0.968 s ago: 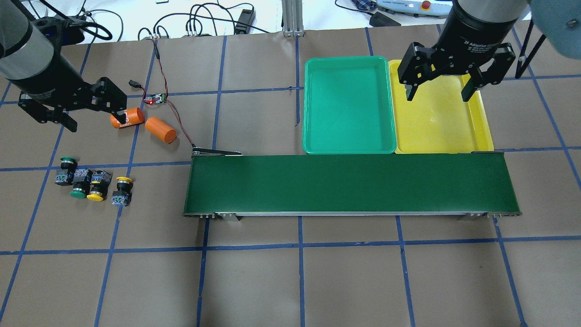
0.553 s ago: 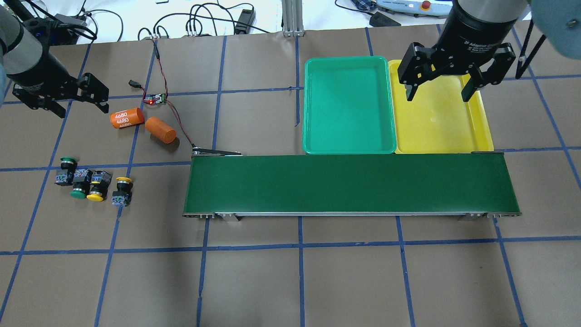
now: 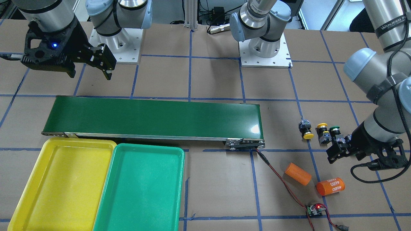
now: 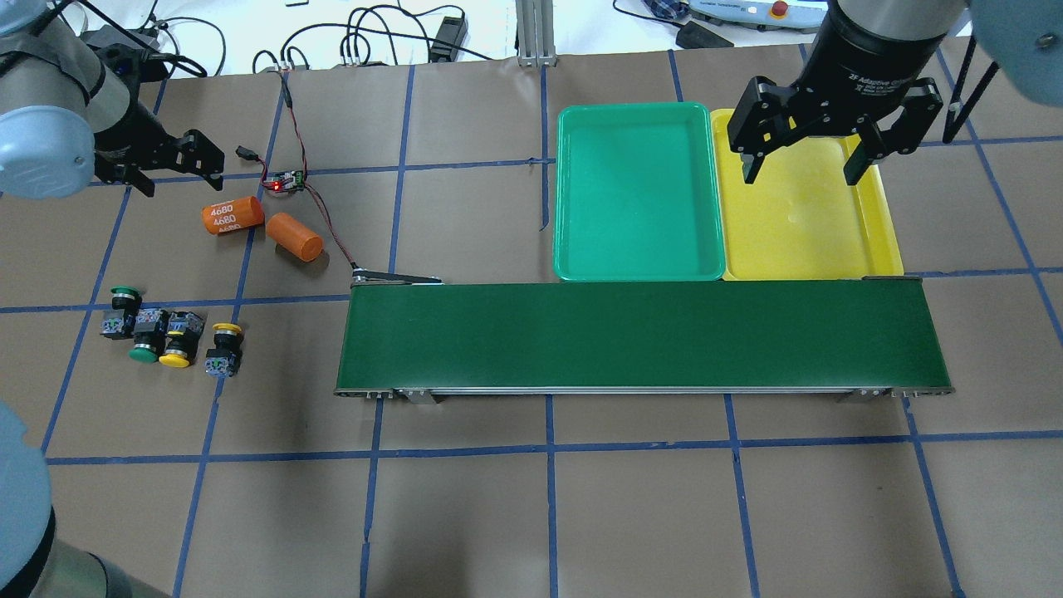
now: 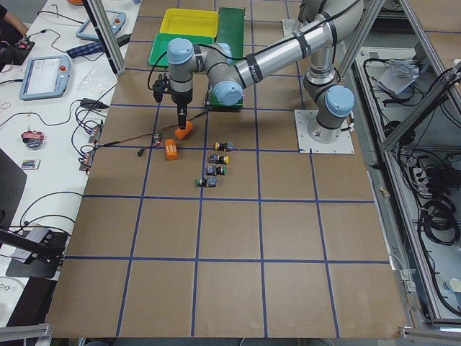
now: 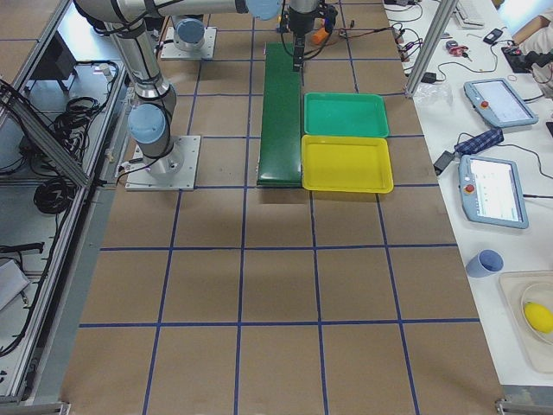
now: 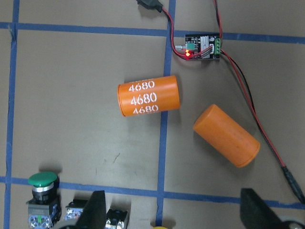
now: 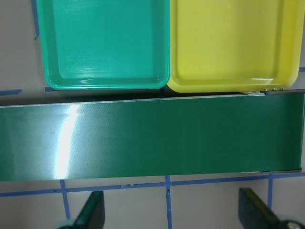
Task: Sort buttons by color to trays
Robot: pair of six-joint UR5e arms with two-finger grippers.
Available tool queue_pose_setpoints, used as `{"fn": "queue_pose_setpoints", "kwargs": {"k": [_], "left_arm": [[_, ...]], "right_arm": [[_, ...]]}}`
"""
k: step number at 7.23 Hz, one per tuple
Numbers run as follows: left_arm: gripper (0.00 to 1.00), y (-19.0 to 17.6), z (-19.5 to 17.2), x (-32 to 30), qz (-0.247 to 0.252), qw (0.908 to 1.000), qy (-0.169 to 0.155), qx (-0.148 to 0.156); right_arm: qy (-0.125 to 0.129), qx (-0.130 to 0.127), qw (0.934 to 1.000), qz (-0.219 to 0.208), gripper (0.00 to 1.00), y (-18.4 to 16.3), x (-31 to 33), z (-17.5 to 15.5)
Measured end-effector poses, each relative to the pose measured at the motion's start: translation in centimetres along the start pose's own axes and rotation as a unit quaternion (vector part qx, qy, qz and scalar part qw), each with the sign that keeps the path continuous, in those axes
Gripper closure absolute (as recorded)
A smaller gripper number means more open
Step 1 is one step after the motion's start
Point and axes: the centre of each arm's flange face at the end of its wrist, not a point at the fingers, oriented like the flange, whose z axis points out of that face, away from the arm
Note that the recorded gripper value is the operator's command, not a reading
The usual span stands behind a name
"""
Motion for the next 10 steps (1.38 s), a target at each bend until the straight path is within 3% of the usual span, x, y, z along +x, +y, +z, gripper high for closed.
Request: {"fn": "queue_pose_setpoints", "kwargs": {"k": [5,10], "left_arm": [[0.00,-4.3,7.3,-1.1,-0.004,0.9997,0.006,-0.022],[0.00,-5.5,10.6,-1.4,-0.004,0.9993,0.007,-0.037]], "right_arm": [[0.000,0.000,1.0000,0.000,0.00,0.0,0.0,0.0],[0.000,0.000,1.0000,0.000,0.00,0.0,0.0,0.0]]}}
